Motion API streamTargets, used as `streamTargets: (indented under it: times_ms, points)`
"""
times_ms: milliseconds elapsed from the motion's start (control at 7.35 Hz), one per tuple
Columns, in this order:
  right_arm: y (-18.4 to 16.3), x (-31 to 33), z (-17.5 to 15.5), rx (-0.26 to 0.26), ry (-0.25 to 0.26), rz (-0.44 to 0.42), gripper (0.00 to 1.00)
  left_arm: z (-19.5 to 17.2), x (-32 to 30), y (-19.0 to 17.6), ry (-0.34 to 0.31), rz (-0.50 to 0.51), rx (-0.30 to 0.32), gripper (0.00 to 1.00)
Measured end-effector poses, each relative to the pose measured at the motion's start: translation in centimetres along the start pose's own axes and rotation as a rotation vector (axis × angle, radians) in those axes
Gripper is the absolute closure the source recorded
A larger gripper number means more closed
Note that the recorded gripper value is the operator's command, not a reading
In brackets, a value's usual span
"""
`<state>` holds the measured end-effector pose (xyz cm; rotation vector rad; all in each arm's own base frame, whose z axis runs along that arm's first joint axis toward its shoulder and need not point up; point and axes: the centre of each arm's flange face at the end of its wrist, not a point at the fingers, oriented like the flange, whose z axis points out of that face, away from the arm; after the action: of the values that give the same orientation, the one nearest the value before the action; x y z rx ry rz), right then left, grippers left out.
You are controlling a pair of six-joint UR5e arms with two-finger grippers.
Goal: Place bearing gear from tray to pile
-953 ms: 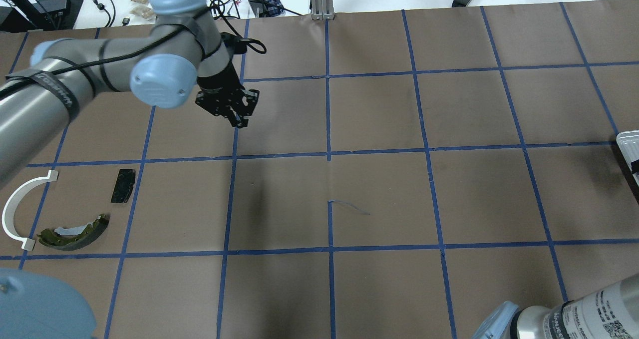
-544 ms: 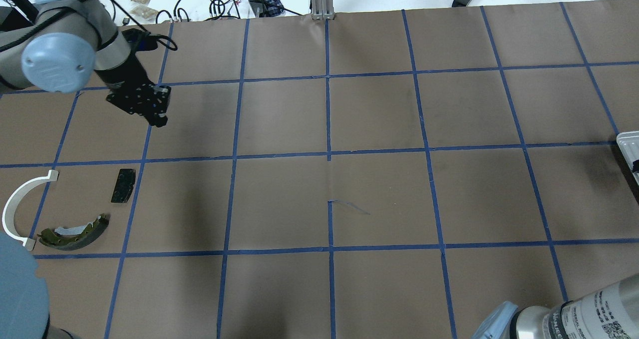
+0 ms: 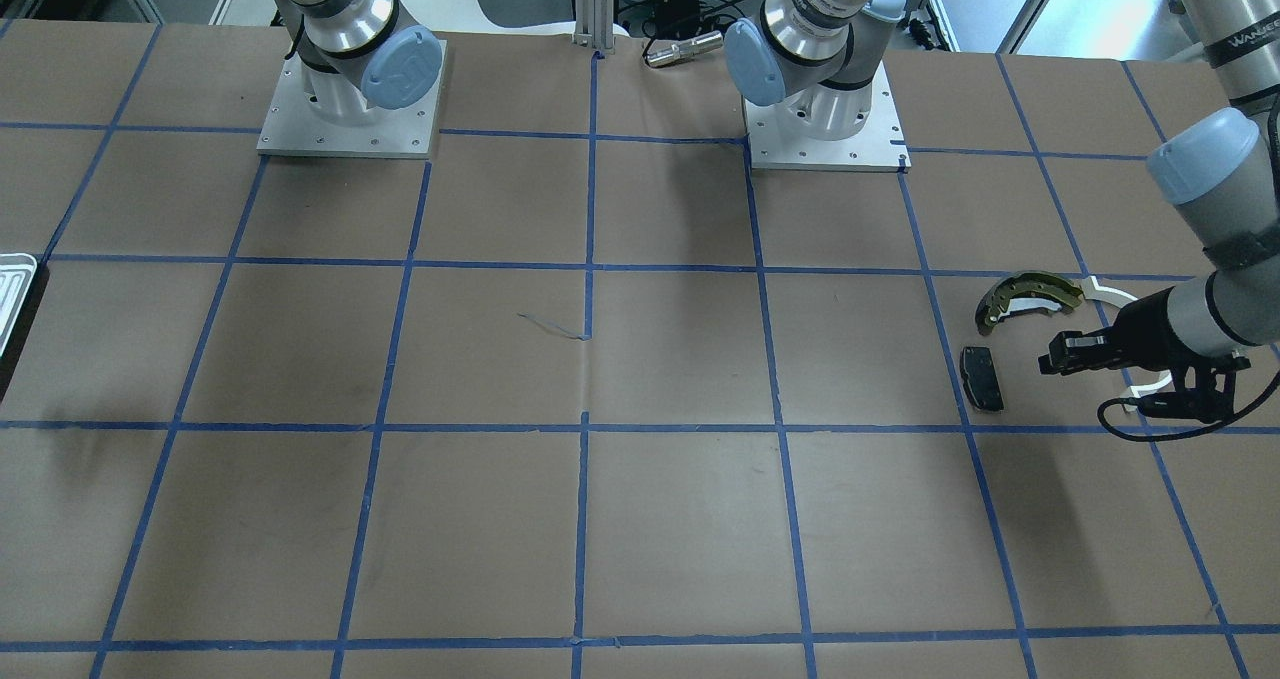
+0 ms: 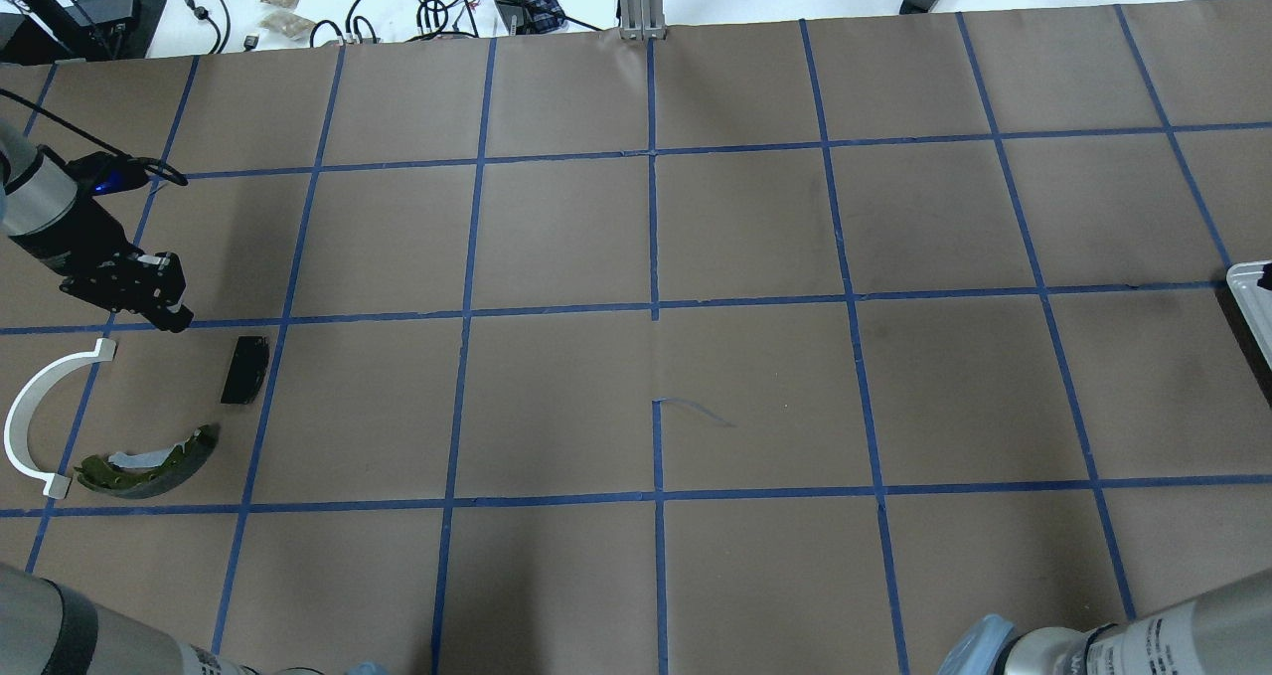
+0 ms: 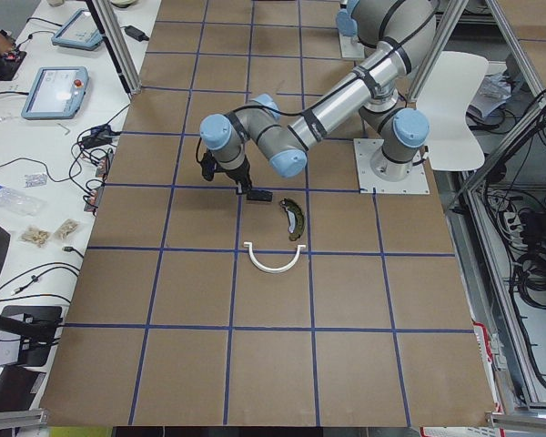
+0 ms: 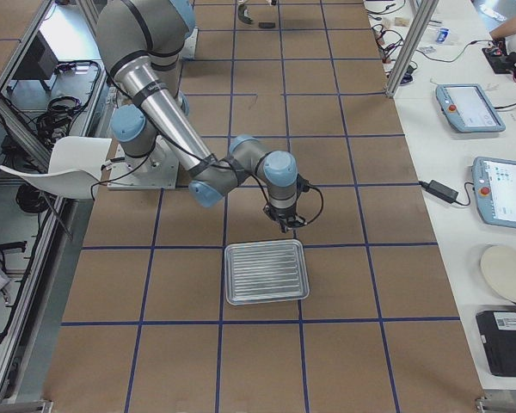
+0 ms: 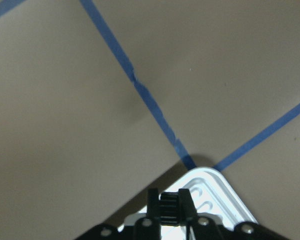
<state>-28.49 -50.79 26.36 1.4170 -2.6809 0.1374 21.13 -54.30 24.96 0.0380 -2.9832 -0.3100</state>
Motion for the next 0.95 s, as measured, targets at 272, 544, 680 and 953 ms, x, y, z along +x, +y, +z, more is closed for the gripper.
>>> streamTargets:
  times_ms: [272, 544, 680, 953]
  points:
    - [-9.7, -2.6, -0.3, -0.001, -0.006, 0.199, 1.00, 3.8, -1.7, 0.6, -0.009, -0.018, 0.024, 1.00]
    - [-20.2, -6.8, -0.5, -0.016, -0.002, 0.368, 1.00, 6.0, -1.5, 1.3, -0.018, -0.020, 0.035, 1.00]
    - [-25.0, -9.5, -0.7, -0.014, -0.002, 0.454, 1.00, 6.5, -1.5, 1.4, -0.018, -0.019, 0.035, 1.00]
    - [-34.2, -16.4, -1.3, 0.006, -0.011, 0.632, 1.00, 6.9, -1.7, 1.6, -0.031, -0.017, 0.025, 0.97]
